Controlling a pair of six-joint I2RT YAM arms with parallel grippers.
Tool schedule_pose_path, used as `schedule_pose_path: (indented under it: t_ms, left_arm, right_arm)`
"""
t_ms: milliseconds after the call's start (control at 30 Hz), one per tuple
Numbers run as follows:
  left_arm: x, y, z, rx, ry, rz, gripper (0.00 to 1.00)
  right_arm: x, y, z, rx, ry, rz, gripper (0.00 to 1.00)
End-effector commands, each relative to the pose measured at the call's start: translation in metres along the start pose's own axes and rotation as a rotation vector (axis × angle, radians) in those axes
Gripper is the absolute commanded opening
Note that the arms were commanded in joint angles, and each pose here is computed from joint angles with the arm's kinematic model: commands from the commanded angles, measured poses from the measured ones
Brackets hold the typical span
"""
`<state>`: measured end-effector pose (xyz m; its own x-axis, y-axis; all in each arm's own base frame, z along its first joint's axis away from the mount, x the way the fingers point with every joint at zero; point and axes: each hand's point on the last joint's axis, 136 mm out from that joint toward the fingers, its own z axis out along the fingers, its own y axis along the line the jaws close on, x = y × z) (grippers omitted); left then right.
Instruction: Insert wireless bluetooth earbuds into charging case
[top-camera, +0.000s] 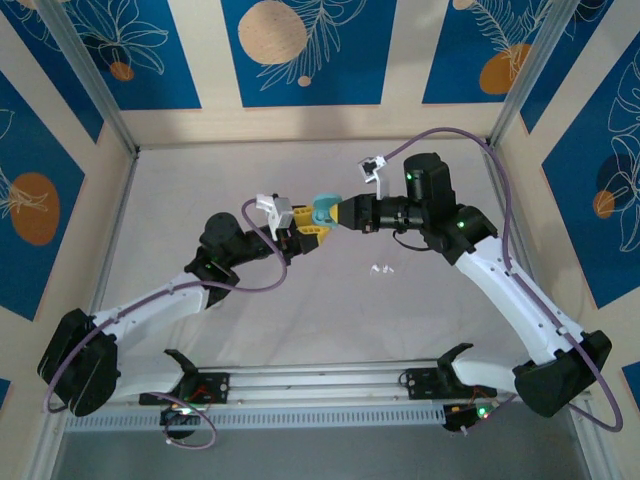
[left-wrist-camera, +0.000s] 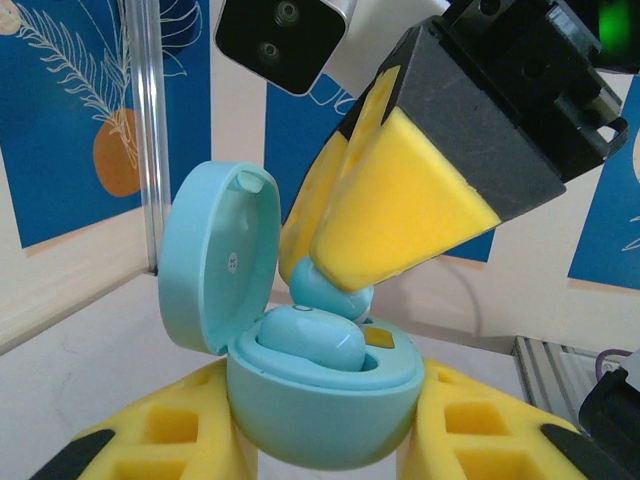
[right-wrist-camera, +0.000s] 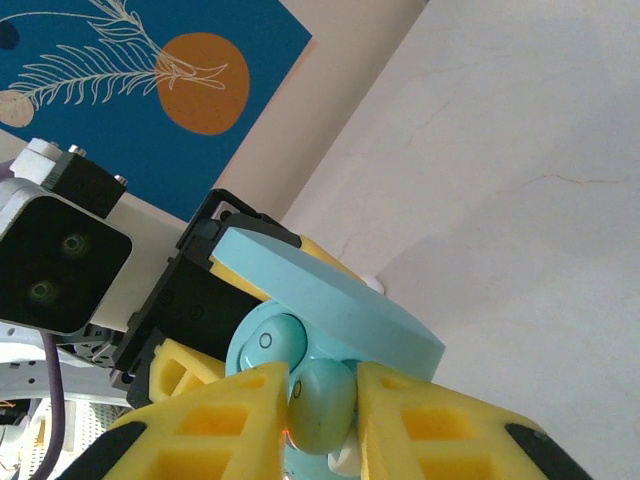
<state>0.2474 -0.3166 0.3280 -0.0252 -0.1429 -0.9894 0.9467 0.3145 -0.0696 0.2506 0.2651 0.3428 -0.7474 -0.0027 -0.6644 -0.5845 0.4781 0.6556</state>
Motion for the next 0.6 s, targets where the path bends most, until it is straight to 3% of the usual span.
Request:
schedule_pose_path:
  t_ms: [0,167,367,567]
  left_arm:
    - [-0.025,-0.011,0.002,0.032,-0.079,0.052,0.30]
    - [-0.025,-0.010,0.003,0.032,-0.079,0.053,0.30]
    - [-0.026,-0.011,0.002,0.032,-0.084,0.055,0.30]
    - [-0.028,-0.011,0.002,0.036,-0.088,0.058,0.30]
  right_arm:
    - [-0.001,0.004,0.000,0.005,0.009,-0.012,0.24]
    - [-0.002,0.006,-0.001,-0.010,0.005,-0.001,0.24]
    - [0.001,-0.016,-0.002,0.106,0.015,0.016,0.27]
    - [0.002,-0.017,-0.002,0.109,0.020,0.015,0.29]
